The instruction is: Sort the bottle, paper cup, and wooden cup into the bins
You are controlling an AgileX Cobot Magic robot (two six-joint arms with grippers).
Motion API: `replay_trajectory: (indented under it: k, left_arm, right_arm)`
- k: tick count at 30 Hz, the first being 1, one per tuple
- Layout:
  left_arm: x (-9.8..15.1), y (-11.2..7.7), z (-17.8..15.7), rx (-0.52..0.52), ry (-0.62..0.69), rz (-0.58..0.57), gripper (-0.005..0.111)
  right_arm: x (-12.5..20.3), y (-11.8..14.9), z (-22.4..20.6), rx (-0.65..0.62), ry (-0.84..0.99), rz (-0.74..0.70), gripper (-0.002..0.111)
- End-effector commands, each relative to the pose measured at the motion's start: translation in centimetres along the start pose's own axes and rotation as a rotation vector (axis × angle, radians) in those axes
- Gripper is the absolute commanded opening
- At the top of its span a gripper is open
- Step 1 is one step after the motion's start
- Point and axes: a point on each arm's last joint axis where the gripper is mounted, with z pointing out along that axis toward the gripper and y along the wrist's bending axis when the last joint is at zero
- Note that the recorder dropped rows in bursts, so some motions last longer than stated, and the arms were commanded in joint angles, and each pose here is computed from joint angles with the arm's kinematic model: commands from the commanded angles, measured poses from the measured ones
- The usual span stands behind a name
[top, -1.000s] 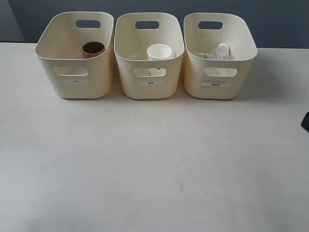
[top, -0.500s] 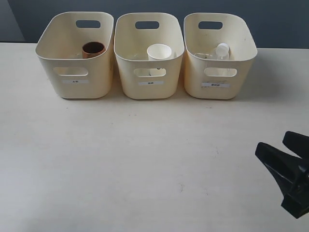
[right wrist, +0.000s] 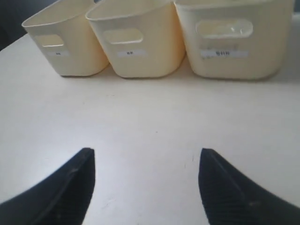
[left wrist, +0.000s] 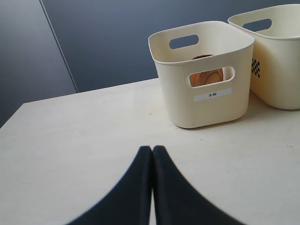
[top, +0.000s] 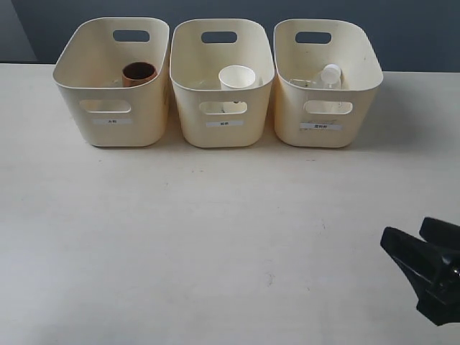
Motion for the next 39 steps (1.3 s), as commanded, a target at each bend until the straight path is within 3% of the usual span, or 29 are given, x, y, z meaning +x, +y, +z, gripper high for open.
replay_trajectory:
  k: [1,17,24,31,39]
  left_arm:
    - [0.0,0.0,0.0,0.003,-0.005,-0.004,0.000]
    - [0.0,0.0,0.0,0.003,-0.005,-0.004,0.000]
    - [0.0,0.0,0.0,0.003,-0.005,-0.004,0.000]
    - [0.0,0.0,0.0,0.003,-0.005,-0.004,0.000]
    - [0.0,0.0,0.0,0.003,-0.005,-0.004,0.000]
  right_arm:
    - [1.0,-0.7,0.0,0.072,0.077,0.179,0.061]
    - [1.1,-0.7,0.0,0.072,0.079,0.183,0.061]
    - [1.1,-1.9,-0.9,0.191,0.035,0.177,0.061]
    - [0.3,-2.6,-2.2,0.276,-0.135,0.216,0.061]
    - [-0.7,-3.7,-3.8,0.481,-0.297,-0.012,0.061]
